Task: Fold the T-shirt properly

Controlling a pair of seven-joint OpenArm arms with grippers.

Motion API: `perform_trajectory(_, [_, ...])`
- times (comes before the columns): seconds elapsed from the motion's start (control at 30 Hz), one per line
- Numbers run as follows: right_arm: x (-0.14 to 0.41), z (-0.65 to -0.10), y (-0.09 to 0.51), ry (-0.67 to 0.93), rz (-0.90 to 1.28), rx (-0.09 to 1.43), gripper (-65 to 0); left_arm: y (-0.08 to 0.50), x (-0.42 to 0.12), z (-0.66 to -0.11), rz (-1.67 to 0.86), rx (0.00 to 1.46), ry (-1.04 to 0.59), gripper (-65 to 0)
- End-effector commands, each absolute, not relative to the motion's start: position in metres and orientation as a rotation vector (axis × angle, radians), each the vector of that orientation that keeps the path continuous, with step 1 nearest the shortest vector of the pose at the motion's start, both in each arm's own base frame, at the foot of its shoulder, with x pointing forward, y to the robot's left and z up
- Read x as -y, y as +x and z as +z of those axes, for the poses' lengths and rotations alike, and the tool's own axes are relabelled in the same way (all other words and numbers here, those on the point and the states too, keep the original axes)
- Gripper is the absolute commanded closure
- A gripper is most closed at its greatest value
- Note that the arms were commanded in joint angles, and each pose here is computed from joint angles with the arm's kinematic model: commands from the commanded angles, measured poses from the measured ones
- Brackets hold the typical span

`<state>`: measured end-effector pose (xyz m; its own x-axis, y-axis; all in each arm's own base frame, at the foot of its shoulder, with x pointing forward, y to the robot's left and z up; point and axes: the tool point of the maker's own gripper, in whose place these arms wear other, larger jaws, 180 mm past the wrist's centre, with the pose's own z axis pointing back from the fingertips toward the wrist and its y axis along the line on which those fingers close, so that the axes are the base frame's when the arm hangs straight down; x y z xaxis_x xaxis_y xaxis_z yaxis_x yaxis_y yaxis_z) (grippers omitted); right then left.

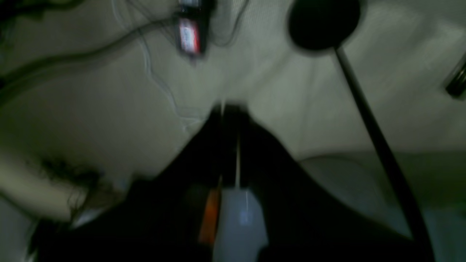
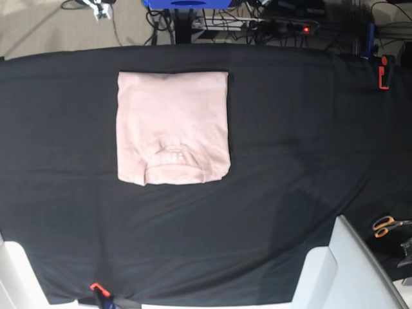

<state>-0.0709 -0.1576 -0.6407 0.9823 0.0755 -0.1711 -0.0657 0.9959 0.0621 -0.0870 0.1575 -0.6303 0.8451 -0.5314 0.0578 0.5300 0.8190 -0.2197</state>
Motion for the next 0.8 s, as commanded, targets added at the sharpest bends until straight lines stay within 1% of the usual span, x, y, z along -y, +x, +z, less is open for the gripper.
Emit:
perform_trajectory(0.0, [0.15, -0.647, -0.082, 0.067, 0.057, -0.194, -0.2, -0.1, -0.16, -0.638, -0.531, -0.042, -0.239, 0.0])
perform_trajectory(0.07, [0.138, -0.658, -0.078, 0.075, 0.024, -0.125, -0.6, -0.093, -0.159, -0.648, -0.457, -0.023, -0.248, 0.0])
perform_trajectory(0.1, [0.136, -0.66, -0.072, 0.075, 0.013, -0.067, -0.6, -0.08, -0.154, -0.649, -0.43, 0.024, -0.253, 0.0])
perform_trajectory(0.13, [0.133, -0.66, -0.062, 0.075, 0.005, 0.015, -0.6, -0.05, -0.142, -0.649, -0.412, 0.124, -0.272, 0.0])
perform_trajectory(0.17, [0.133, -0.659, -0.054, 0.072, -0.007, 0.085, -0.6, -0.035, -0.137, -0.649, -0.396, 0.175, -0.276, 0.0])
perform_trajectory(0.2, [0.133, -0.658, -0.045, 0.072, -0.012, 0.136, -0.6, -0.03, -0.137, -0.649, -0.387, 0.183, -0.273, 0.0])
perform_trajectory(0.23, [0.13, -0.658, -0.043, 0.076, -0.014, 0.149, -0.6, -0.03, -0.138, -0.65, -0.384, 0.176, -0.269, 0.0])
perform_trajectory(0.3, [0.13, -0.659, -0.046, 0.075, -0.015, 0.128, -0.6, -0.03, -0.137, -0.651, -0.387, 0.154, -0.266, 0.0])
perform_trajectory(0.47, [0.132, -0.659, -0.048, 0.072, -0.014, 0.117, -0.6, -0.026, -0.139, -0.651, -0.418, 0.153, -0.264, 0.0])
perform_trajectory(0.63, [0.133, -0.659, -0.046, 0.07, -0.014, 0.12, -0.6, -0.014, -0.157, -0.65, -0.425, 0.171, -0.235, 0.0])
perform_trajectory(0.77, [0.134, -0.659, -0.043, 0.069, -0.012, 0.125, -0.6, -0.004, -0.159, -0.651, -0.426, 0.183, -0.228, 0.0])
